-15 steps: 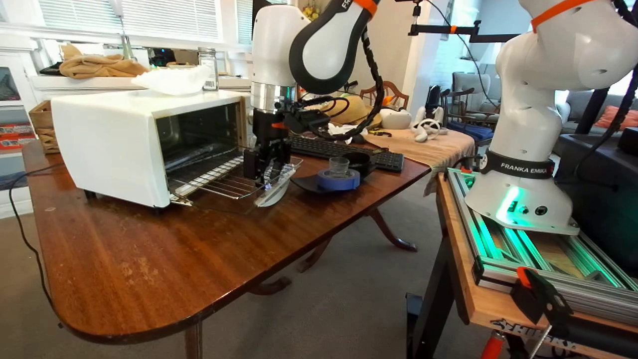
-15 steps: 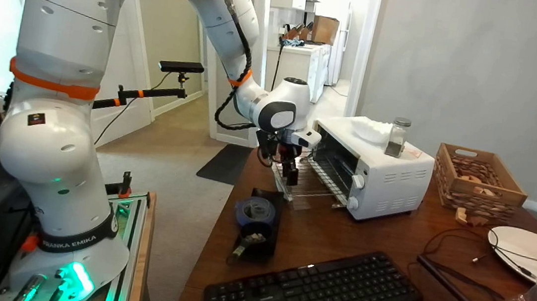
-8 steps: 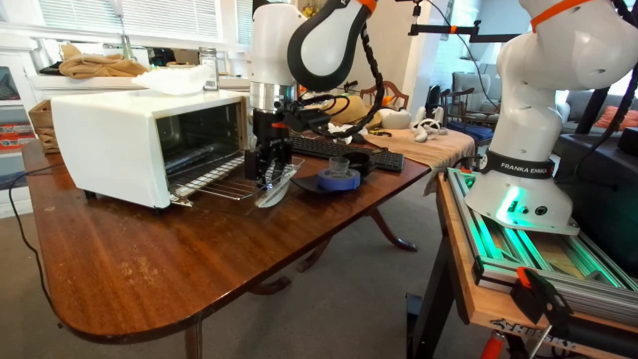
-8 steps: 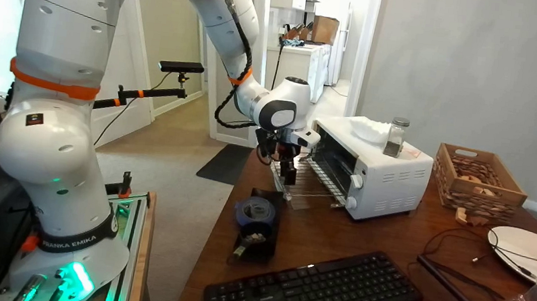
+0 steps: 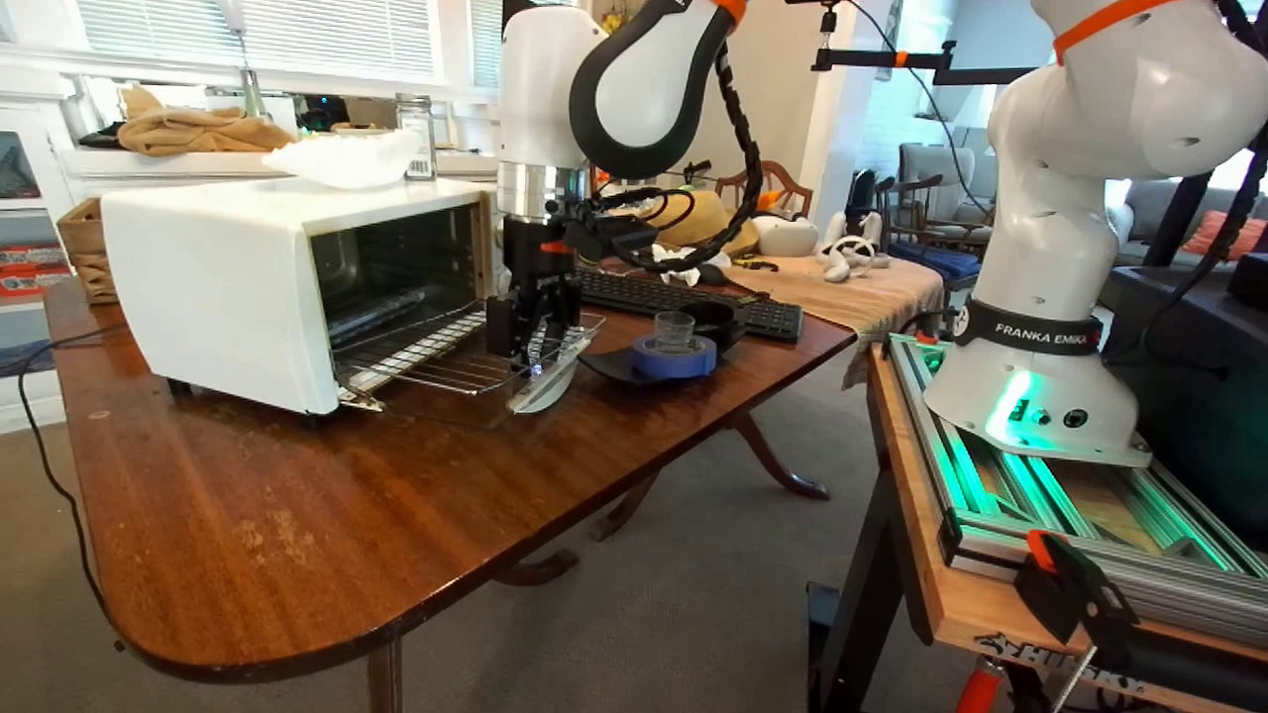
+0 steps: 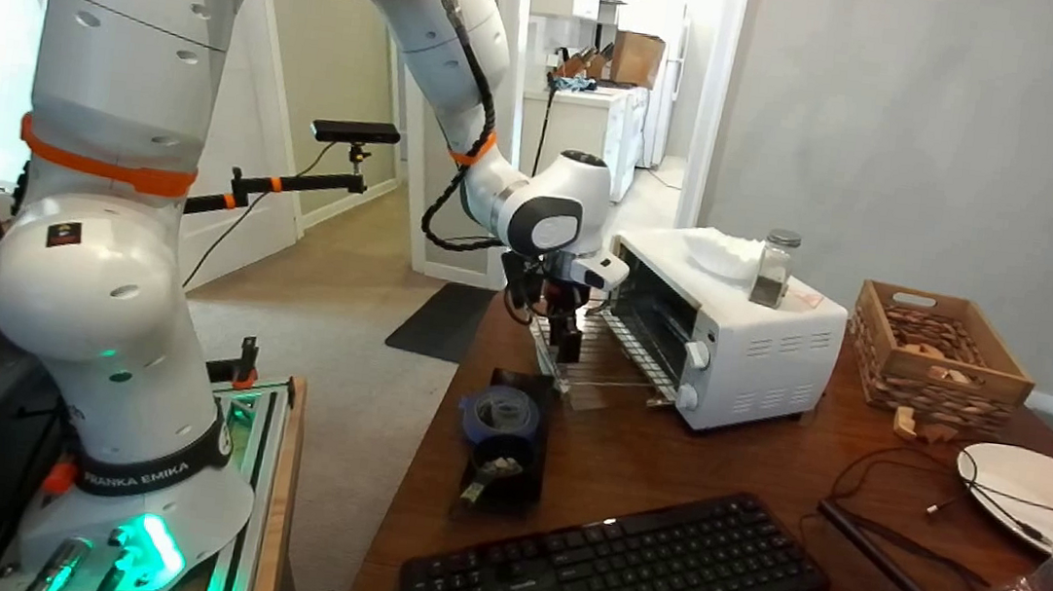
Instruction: Remove the grill rack from the oven and put it on the table
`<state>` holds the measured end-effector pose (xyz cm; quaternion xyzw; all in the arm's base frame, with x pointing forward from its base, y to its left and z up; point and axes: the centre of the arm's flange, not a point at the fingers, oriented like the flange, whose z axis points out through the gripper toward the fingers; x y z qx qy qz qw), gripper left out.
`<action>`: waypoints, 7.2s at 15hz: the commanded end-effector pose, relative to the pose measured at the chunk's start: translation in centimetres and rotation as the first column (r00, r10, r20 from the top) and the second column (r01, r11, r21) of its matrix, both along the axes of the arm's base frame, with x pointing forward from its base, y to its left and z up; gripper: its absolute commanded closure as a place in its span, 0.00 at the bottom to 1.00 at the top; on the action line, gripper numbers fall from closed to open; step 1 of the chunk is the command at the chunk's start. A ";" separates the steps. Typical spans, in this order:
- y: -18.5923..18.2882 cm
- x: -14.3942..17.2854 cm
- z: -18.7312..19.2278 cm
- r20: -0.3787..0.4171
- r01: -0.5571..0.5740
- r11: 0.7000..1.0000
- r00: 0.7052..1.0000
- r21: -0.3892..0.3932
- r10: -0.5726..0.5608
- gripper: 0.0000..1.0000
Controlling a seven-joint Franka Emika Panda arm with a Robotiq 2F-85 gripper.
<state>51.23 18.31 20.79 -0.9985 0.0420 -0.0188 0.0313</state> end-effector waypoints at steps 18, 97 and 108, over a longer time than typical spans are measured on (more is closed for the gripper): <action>4.9 -8.3 0.5 -0.022 0.010 0.966 1.000 -0.260 -0.016 0.67; -46.5 -8.1 -0.4 -0.245 0.966 0.243 0.257 0.087 -0.935 0.67; -47.9 -9.4 -0.1 -0.289 0.976 0.193 0.213 0.095 -0.933 0.14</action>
